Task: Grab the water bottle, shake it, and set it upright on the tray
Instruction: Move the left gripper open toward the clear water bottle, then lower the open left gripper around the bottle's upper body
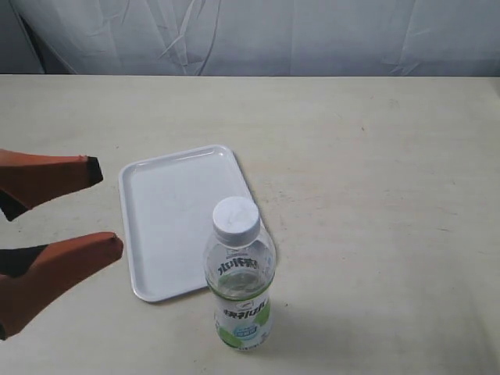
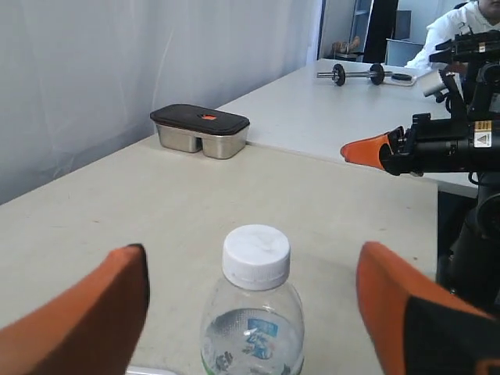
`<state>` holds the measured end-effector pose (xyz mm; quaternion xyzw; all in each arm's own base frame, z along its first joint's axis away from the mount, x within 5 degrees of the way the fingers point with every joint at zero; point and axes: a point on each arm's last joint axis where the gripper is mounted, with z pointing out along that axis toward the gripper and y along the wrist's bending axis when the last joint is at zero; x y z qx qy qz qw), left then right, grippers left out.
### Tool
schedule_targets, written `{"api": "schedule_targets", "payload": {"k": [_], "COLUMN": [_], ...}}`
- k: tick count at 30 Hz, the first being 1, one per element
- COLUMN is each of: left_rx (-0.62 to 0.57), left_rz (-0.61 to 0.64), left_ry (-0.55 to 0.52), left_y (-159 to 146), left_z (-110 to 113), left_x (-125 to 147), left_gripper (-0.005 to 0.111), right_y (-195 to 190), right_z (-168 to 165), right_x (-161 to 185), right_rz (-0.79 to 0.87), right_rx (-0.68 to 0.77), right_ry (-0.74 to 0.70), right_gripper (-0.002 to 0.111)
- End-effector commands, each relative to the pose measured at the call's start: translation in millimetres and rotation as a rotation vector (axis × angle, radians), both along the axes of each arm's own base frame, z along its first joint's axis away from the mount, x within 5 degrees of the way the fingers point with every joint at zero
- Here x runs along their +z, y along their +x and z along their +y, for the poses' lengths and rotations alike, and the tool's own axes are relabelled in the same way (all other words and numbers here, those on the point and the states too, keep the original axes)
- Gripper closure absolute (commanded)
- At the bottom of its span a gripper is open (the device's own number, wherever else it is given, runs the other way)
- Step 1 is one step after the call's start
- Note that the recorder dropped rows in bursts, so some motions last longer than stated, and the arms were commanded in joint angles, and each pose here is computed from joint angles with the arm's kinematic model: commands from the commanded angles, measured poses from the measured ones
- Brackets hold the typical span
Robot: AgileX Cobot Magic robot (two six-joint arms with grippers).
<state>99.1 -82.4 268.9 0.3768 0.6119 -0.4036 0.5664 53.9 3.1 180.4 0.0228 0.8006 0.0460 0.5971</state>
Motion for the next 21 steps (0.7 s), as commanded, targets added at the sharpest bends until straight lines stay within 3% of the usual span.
{"api": "schedule_targets", "payload": {"k": [1, 6, 13, 16, 21], "left_rx": [-0.003, -0.076, -0.030, -0.067, -0.161], "left_rz": [0.010, 0.015, -0.041, 0.004, 0.053], "left_ry": [-0.032, -0.042, -0.011, -0.004, 0.027], "left_y": [0, -3, 15, 25, 34], "left_z": [0, -9, -10, -14, -28], "left_x": [1, 4, 27, 37, 29], "left_gripper": [0.030, 0.029, 0.029, 0.029, 0.029], "right_y": [0, 0, 0, 0, 0], "right_z": [0, 0, 0, 0, 0], "right_x": [0, 0, 0, 0, 0], "right_rz": [-0.008, -0.008, -0.008, -0.008, -0.008], "right_rx": [-0.004, -0.004, -0.004, -0.004, -0.004], "right_ry": [-0.004, -0.004, -0.004, -0.004, -0.004], "right_gripper": [0.104, 0.104, 0.104, 0.104, 0.104]}}
